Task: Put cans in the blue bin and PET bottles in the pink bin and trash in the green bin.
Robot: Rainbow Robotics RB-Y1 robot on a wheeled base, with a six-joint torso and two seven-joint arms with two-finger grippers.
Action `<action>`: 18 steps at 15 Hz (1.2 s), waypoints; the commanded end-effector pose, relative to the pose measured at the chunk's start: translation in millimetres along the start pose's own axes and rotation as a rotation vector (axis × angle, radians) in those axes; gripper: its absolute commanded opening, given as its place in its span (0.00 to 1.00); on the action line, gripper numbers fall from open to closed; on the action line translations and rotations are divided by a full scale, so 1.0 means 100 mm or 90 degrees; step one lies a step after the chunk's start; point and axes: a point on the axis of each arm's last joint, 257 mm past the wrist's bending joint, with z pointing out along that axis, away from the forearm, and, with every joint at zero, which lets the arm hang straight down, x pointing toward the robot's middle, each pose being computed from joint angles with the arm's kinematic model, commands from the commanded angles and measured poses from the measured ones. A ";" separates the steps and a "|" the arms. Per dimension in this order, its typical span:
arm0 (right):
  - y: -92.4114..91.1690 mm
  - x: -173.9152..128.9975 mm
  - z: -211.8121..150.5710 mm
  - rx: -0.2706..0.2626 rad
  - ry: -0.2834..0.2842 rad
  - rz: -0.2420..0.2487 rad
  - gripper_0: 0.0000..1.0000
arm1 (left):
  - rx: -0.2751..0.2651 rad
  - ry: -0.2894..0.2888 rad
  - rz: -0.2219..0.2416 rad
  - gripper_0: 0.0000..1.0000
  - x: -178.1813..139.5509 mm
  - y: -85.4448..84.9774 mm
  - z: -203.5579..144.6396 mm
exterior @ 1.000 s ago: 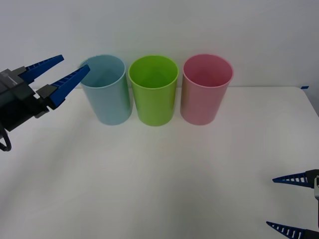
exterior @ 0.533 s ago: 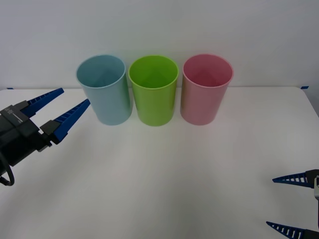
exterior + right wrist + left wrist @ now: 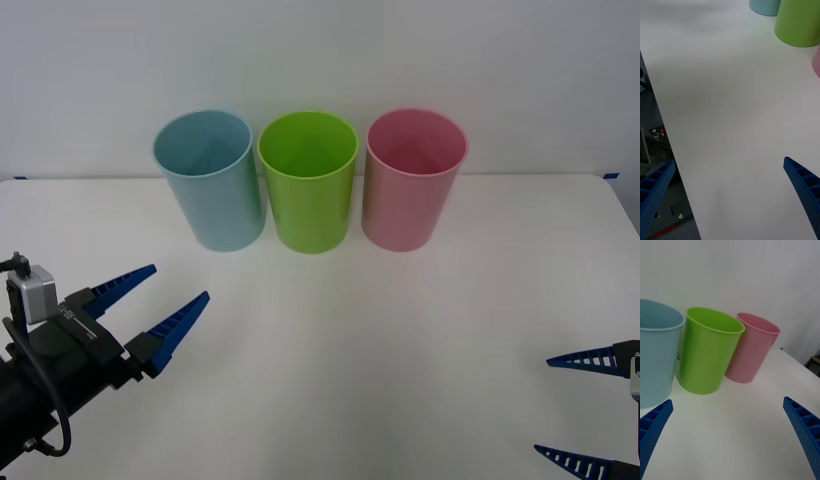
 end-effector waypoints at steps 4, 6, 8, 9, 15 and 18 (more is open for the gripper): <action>0.00 0.00 0.00 0.000 0.000 0.000 1.00 | 0.008 0.007 -0.027 1.00 0.48 -0.06 0.05; 0.00 0.00 0.00 0.000 0.000 0.000 1.00 | 0.012 0.011 -0.047 1.00 0.62 -0.10 0.08; 0.00 0.00 0.00 0.000 0.000 0.000 1.00 | 0.011 0.015 -0.054 1.00 0.72 -0.13 0.11; 0.00 0.00 0.00 0.000 0.000 0.000 1.00 | 0.011 0.015 -0.044 1.00 0.73 -0.11 0.11; 0.00 0.00 0.00 0.000 0.000 0.000 1.00 | 0.022 0.067 0.013 1.00 1.04 -0.19 0.05; 0.00 0.00 0.00 0.000 0.000 0.000 1.00 | 0.037 0.088 0.012 1.00 1.15 -0.27 0.00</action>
